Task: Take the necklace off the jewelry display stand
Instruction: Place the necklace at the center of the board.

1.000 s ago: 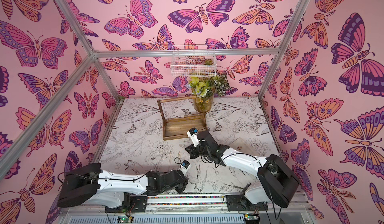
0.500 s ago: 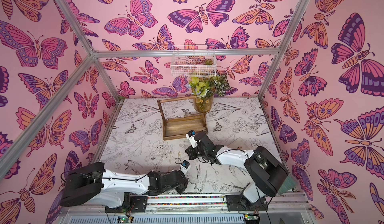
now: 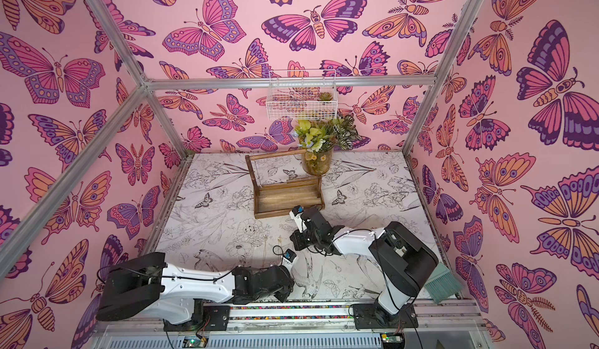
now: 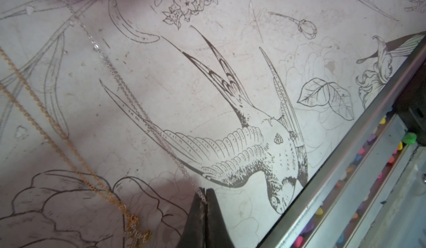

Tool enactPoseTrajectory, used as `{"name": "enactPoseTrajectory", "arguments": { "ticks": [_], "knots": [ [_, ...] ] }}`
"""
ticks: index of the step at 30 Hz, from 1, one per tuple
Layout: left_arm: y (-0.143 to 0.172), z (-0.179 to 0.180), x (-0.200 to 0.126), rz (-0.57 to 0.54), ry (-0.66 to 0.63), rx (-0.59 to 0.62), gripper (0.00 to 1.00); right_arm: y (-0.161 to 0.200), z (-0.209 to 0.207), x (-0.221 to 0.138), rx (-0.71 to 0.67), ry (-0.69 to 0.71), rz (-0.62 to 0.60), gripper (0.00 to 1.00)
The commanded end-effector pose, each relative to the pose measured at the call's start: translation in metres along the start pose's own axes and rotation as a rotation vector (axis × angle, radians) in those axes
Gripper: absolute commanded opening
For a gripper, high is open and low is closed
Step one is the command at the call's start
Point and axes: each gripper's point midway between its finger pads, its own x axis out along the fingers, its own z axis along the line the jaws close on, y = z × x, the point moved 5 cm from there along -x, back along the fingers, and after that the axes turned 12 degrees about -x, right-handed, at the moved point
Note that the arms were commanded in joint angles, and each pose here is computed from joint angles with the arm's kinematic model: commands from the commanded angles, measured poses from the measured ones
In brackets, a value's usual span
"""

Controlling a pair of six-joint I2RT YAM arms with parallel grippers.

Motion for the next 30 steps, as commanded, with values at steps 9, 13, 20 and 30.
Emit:
{"name": "enactPoseTrajectory", "arguments": {
  "ticks": [9,13,20,30],
  "knots": [
    [0.001,0.003,0.004,0.015,-0.047,-0.004,0.0,-0.011,-0.009,0.01,-0.017,0.015,-0.004,0.0],
    [0.001,0.002,0.004,0.018,-0.049,-0.005,0.0,-0.008,-0.011,0.012,-0.014,0.02,0.006,0.0],
    [0.002,0.003,0.004,0.024,-0.057,-0.013,0.0,0.0,-0.014,0.015,-0.006,0.034,0.026,0.0],
    [0.002,0.004,0.003,0.027,-0.062,-0.015,0.0,0.007,-0.018,0.019,-0.003,0.055,0.055,0.08]
  ]
}}
